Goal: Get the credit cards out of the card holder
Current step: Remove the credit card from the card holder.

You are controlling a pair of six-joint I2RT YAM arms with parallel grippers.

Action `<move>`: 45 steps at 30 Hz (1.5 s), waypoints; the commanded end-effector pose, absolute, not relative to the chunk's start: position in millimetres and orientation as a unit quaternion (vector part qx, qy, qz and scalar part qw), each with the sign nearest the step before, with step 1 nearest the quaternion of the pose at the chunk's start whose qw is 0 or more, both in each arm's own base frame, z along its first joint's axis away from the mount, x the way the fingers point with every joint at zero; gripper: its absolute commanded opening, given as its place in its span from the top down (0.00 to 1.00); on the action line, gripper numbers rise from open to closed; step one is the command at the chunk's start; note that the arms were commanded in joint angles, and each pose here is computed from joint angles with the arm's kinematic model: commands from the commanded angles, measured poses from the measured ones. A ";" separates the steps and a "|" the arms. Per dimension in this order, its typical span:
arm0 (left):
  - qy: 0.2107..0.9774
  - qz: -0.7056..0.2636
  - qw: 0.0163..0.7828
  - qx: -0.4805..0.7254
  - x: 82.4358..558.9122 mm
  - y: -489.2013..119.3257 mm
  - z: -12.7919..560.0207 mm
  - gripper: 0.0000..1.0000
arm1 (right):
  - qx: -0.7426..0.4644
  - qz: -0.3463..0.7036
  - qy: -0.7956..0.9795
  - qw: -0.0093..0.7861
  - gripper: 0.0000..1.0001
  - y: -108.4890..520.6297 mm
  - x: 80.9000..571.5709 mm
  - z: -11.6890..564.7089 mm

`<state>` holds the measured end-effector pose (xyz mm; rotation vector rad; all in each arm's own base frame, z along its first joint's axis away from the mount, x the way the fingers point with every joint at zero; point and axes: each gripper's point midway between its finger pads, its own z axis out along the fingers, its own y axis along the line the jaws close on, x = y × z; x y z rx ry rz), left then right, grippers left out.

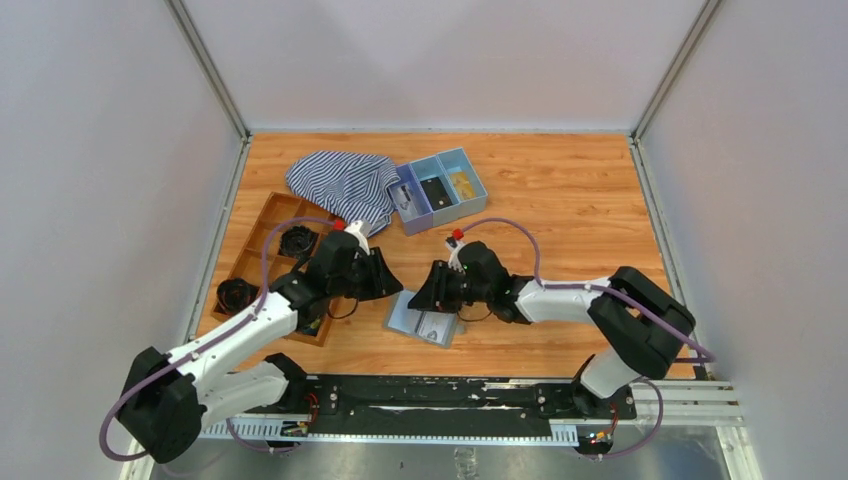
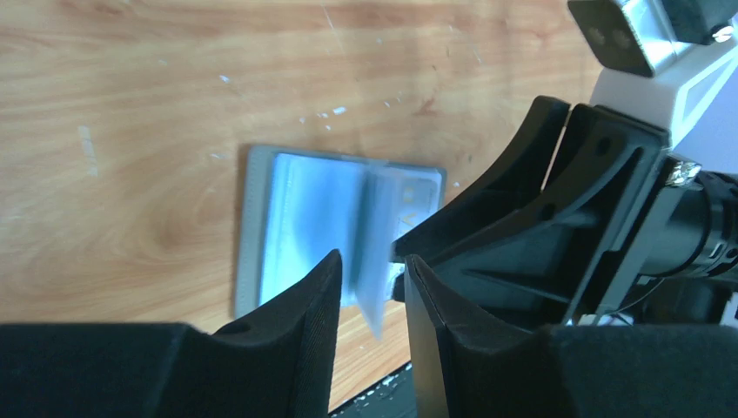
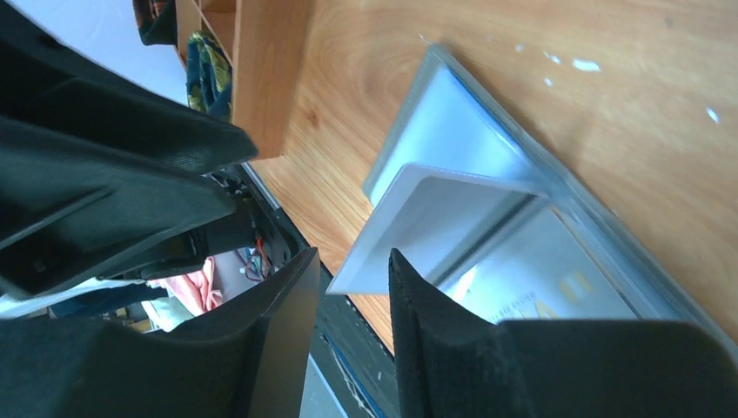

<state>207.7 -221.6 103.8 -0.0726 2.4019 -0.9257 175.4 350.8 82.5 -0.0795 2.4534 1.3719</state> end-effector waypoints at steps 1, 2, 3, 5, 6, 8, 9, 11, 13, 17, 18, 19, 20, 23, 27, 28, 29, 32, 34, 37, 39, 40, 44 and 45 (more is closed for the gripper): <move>0.928 -0.230 0.292 -0.018 208.5 -180.6 108.1 0.64 | -0.075 0.504 0.846 0.157 0.59 376.9 178.0 93.3; 0.930 -0.219 0.295 -0.017 209.0 -176.4 110.5 0.64 | -0.081 0.512 0.842 0.149 0.59 382.6 177.9 96.7; 0.930 -0.214 0.298 -0.017 208.6 -173.9 113.4 0.63 | -0.086 0.520 0.837 0.145 0.58 387.5 178.0 102.2; 0.927 -0.217 0.307 -0.010 208.6 -172.9 120.1 0.63 | -0.089 0.527 0.831 0.151 0.57 389.4 179.1 112.2; 0.924 -0.223 0.312 -0.004 208.8 -174.3 123.0 0.63 | -0.088 0.522 0.834 0.156 0.57 386.7 179.9 113.7; 0.920 -0.237 0.311 0.006 207.0 -179.0 124.8 0.63 | -0.082 0.505 0.843 0.167 0.57 375.1 180.8 112.2; 0.918 -0.247 0.310 0.013 206.1 -183.2 125.5 0.64 | -0.076 0.497 0.847 0.170 0.57 367.0 180.4 109.2; 0.916 -0.267 0.299 0.021 203.3 -191.3 124.4 0.63 | -0.057 0.486 0.855 0.172 0.57 349.0 179.4 100.9; 0.915 -0.284 0.285 0.027 200.8 -199.4 119.1 0.63 | -0.031 0.472 0.863 0.175 0.58 329.3 180.1 88.9; 0.919 -0.304 0.248 0.027 198.4 -212.8 99.7 0.63 | 0.003 0.458 0.872 0.171 0.60 311.1 174.9 71.0; 0.922 -0.303 0.240 0.024 198.5 -214.1 93.5 0.63 | 0.011 0.461 0.871 0.168 0.60 311.0 174.2 69.3; 0.924 -0.301 0.233 0.021 198.9 -214.8 87.1 0.63 | 0.017 0.467 0.869 0.166 0.60 312.3 174.0 68.9; 0.926 -0.300 0.227 0.019 199.0 -215.8 81.0 0.63 | 0.023 0.471 0.867 0.164 0.61 313.3 174.1 68.3; 0.926 -0.308 0.219 0.012 201.4 -221.6 67.5 0.63 | 0.037 0.468 0.868 0.159 0.61 314.6 176.5 61.8; 0.930 -0.310 0.195 0.009 199.3 -226.1 48.8 0.63 | 0.049 0.468 0.870 0.150 0.62 317.5 178.7 52.7; 0.931 -0.310 0.190 0.008 198.4 -227.0 44.6 0.64 | 0.053 0.468 0.870 0.146 0.62 318.5 178.8 50.1; 0.932 -0.312 0.186 0.007 197.7 -227.7 41.0 0.64 | 0.055 0.470 0.869 0.143 0.62 319.7 179.0 48.3; 0.934 -0.313 0.173 0.005 194.8 -228.6 31.9 0.64 | 0.063 0.475 0.868 0.133 0.62 323.5 179.1 42.8; 0.934 -0.314 0.168 0.004 193.2 -229.1 28.2 0.64 | 0.067 0.476 0.867 0.129 0.64 324.6 179.7 39.1; 0.933 -0.322 0.162 0.001 190.7 -231.1 25.5 0.64 | 0.075 0.474 0.868 0.126 0.65 324.7 180.3 34.1; 0.931 -0.328 0.160 0.000 189.0 -232.4 24.9 0.64 | 0.079 0.474 0.868 0.126 0.65 324.9 181.2 31.9; 0.931 -0.329 0.159 0.000 188.6 -232.5 24.6 0.64 | 0.080 0.475 0.868 0.124 0.65 325.0 180.9 31.3; 0.933 -0.325 0.156 0.002 186.3 -230.8 21.1 0.64 | 0.086 0.479 0.865 0.124 0.73 326.1 181.7 31.2; 0.933 -0.325 0.155 0.002 185.9 -230.4 20.5 0.64 | 0.086 0.480 0.864 0.125 0.75 326.4 182.5 31.7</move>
